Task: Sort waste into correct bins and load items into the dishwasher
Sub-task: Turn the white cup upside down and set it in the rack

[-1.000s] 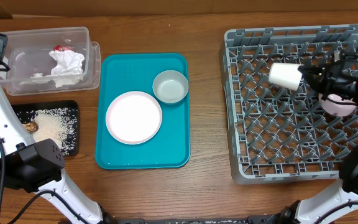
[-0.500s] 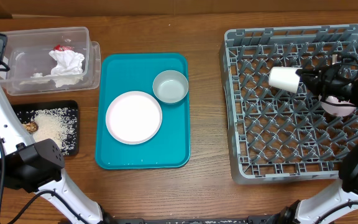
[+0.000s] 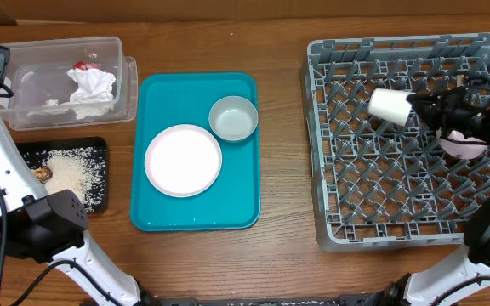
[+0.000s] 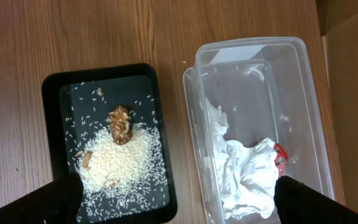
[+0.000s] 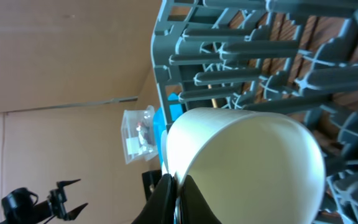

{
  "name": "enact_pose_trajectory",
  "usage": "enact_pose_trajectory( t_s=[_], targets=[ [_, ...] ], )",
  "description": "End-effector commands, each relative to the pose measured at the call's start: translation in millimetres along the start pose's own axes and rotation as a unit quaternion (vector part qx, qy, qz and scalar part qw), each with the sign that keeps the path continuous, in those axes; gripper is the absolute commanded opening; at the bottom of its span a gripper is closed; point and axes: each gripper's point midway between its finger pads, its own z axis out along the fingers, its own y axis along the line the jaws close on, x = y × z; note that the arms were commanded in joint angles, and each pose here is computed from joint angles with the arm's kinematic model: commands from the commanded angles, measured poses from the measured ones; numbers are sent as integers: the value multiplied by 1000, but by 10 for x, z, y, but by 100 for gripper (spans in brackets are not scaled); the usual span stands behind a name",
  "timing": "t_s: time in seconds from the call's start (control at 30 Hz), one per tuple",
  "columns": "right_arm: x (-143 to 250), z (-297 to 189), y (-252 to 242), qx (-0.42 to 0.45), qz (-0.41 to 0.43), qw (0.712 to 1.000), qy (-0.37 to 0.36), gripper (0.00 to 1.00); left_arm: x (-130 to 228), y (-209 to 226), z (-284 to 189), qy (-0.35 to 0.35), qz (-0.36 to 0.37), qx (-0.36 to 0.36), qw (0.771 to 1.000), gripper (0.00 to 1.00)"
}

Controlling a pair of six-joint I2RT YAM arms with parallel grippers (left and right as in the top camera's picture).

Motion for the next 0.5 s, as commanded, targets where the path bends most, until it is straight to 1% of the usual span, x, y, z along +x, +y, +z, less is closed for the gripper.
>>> enact_pose_trajectory(
  t_s=[0.0, 0.23, 0.47],
  targets=[
    [-32, -35, -277, 80, 9, 997, -19, 5, -7, 14, 27, -6, -2, -8, 1000, 100],
    [-58, -103, -368, 100, 18, 994, -28, 5, -6, 13, 26, -6, -2, -8, 1000, 100],
    [-94, -337, -645, 155, 52, 985, -51, 5, -5, 12, 26, -6, -2, -8, 1000, 100]
  ],
)
